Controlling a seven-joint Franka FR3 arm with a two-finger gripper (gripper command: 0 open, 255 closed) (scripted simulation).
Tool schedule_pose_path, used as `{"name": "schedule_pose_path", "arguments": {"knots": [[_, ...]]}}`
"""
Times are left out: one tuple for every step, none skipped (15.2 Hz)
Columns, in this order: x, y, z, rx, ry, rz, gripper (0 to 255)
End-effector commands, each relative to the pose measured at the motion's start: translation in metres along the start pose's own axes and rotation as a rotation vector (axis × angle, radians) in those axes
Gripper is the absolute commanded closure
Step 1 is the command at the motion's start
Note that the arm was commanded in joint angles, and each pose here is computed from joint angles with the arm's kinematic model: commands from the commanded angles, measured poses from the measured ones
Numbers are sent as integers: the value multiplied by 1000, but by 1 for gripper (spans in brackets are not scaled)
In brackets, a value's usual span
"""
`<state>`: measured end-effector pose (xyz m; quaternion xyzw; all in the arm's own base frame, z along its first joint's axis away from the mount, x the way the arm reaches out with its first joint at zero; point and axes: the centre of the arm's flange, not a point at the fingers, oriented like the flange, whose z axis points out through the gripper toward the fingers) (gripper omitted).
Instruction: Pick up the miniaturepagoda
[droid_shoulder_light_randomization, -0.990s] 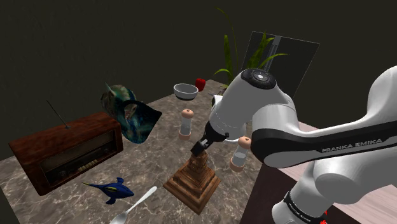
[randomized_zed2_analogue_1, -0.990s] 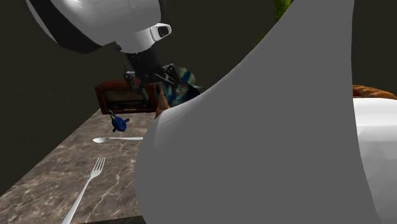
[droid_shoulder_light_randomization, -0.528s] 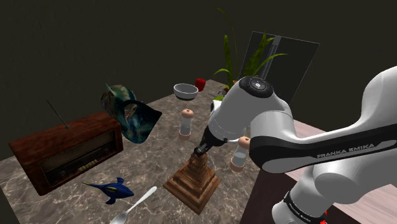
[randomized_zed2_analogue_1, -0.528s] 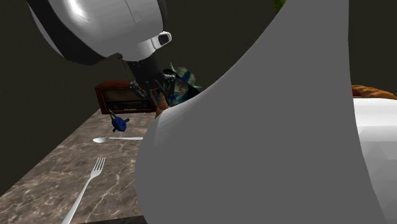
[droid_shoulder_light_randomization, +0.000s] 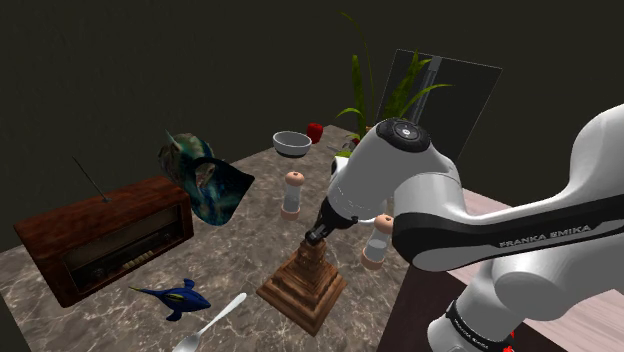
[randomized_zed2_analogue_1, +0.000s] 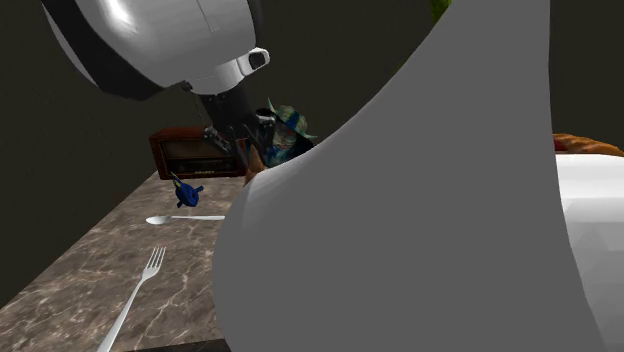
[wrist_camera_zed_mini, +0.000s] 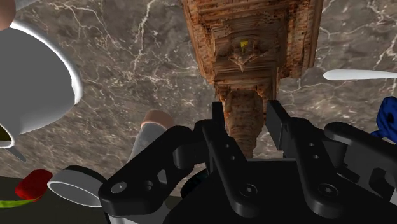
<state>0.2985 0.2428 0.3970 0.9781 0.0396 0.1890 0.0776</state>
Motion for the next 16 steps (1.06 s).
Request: {"name": "schedule_pose_path", "arguments": {"knots": [[3,1,-6,-1,-3,0,255],[5,2,-11,-1,-3,0,255],[7,3,-15,-1,-3,0,255],[9,4,-20,-1,-3,0,255],[10,5,-25,-1,-3,0,255],[12,6,-30,-1,-3,0,255],[14,7,-35,-1,-3,0,255],[16,8,-40,-1,-3,0,255],[18,8,-44,-1,-3,0,255],[20,9,-49,-1,-3,0,255],[22,10,-54,-1,-3,0,255],[24,11,-59,-1,-3,0,255],[26,12,-64,-1,-3,0,255],[28,13,-69,-1,-3,0,255],[28,13,-69,-1,-3,0,255],[28,13,-69,-1,-3,0,255]]}}
